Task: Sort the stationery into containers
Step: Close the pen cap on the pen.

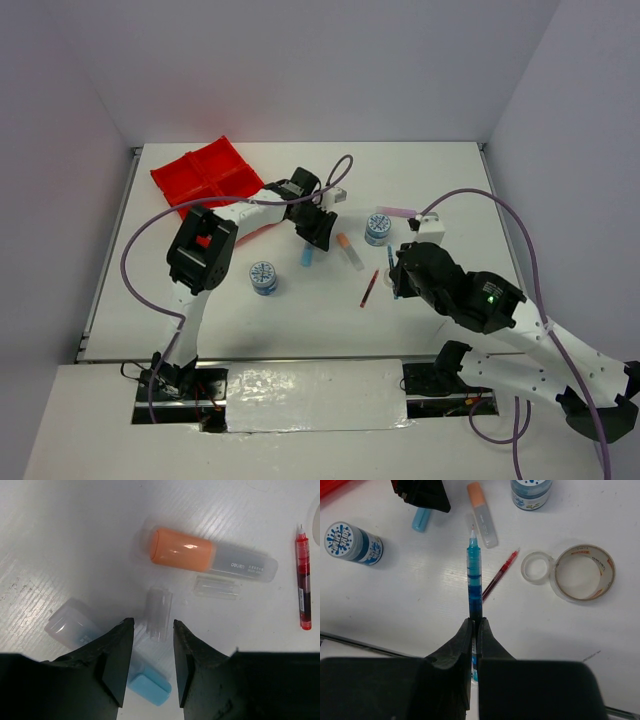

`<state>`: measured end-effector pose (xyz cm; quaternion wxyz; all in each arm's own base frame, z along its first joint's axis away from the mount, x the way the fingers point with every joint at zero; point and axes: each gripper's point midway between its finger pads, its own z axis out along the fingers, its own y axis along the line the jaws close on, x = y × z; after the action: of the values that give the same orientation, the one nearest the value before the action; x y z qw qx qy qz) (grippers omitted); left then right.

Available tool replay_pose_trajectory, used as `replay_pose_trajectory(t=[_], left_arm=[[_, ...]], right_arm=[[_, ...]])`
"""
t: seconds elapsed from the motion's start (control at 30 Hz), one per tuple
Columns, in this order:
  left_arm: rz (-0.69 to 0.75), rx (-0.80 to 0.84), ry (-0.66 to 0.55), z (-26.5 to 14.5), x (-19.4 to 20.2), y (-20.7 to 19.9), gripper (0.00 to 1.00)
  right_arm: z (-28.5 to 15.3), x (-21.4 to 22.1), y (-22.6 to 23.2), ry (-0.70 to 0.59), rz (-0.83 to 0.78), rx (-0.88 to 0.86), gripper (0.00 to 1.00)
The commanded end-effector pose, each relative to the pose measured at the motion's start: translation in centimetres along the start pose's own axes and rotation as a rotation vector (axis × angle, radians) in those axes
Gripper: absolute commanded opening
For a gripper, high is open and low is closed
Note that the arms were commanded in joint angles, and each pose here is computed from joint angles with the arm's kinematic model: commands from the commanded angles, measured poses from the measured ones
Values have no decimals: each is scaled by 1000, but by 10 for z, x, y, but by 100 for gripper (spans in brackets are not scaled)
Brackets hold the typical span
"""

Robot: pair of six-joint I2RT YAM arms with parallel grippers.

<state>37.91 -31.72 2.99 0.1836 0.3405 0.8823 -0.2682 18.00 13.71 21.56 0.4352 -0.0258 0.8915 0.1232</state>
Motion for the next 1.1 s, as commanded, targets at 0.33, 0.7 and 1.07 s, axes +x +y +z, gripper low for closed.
replay_pose_trajectory(t=[0.33,0.7,1.07], left_arm=[[37,-13,-15,9,-11,3,49],[101,-117,16,20,-3,5,49],[83,-214,64,26,12,20,39]], right_arm=[[3,-1,-1,-14,-8,0,0],[0,-2,-3,-21,-2,1,0],[-2,-2,-3,-25,1,-7,0]])
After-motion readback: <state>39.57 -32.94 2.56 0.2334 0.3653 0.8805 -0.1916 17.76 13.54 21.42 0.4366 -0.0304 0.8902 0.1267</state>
